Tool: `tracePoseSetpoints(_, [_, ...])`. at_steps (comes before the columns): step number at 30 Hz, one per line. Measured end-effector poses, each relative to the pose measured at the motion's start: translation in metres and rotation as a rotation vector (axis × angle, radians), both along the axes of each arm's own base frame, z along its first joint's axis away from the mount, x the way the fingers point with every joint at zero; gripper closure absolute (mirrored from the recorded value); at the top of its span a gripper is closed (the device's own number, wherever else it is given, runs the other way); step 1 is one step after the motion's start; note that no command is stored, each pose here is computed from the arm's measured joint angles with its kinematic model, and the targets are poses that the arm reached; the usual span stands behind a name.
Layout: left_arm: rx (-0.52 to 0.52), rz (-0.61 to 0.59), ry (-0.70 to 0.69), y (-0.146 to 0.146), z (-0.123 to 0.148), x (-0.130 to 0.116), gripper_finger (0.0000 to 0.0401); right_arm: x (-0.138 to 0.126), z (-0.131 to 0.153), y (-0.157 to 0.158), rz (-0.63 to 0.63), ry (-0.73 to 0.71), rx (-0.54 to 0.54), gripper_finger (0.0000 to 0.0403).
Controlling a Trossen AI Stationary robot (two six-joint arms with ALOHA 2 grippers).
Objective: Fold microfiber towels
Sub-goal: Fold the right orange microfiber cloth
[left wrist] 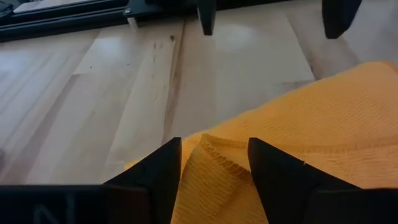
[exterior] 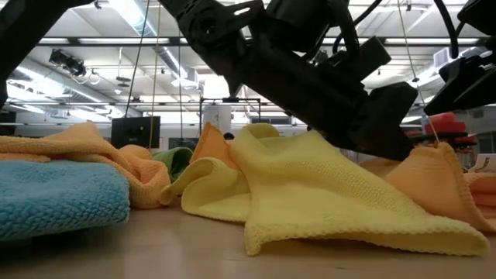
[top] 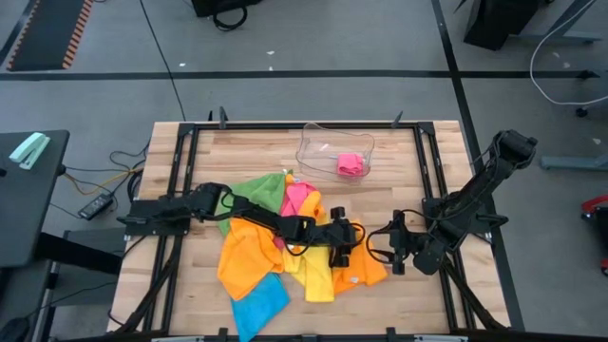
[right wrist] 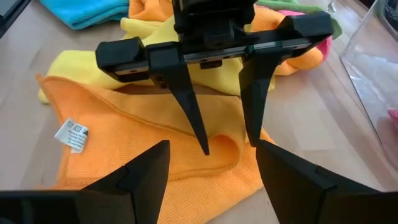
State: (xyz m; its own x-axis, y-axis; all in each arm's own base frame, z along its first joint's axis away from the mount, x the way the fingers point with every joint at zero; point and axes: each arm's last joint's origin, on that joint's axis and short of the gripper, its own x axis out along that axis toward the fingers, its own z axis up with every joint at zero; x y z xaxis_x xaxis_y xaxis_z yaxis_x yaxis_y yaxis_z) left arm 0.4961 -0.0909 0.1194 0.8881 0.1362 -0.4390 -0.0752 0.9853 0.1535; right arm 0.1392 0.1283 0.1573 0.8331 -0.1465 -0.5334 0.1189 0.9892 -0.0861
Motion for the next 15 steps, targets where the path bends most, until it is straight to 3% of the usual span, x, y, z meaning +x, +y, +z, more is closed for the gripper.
tracePoseSetpoints(5, [0.004, 0.002, 0.022, 0.001, -0.002, -0.001, 0.0252, 0.0, 0.0, 0.0, 0.0, 0.0, 0.0, 0.0155])
tracePoseSetpoints(11, [0.013, -0.015, 0.038, -0.005, 0.007, -0.004, 0.0375, 0.0, 0.0, 0.0, 0.0, 0.0, 0.0, 0.0155])
tracePoseSetpoints(15, [0.044, -0.046, 0.113, -0.015, 0.019, -0.014, 0.0379, 0.0, 0.0, 0.0, -0.003, -0.001, 0.007, 0.0155])
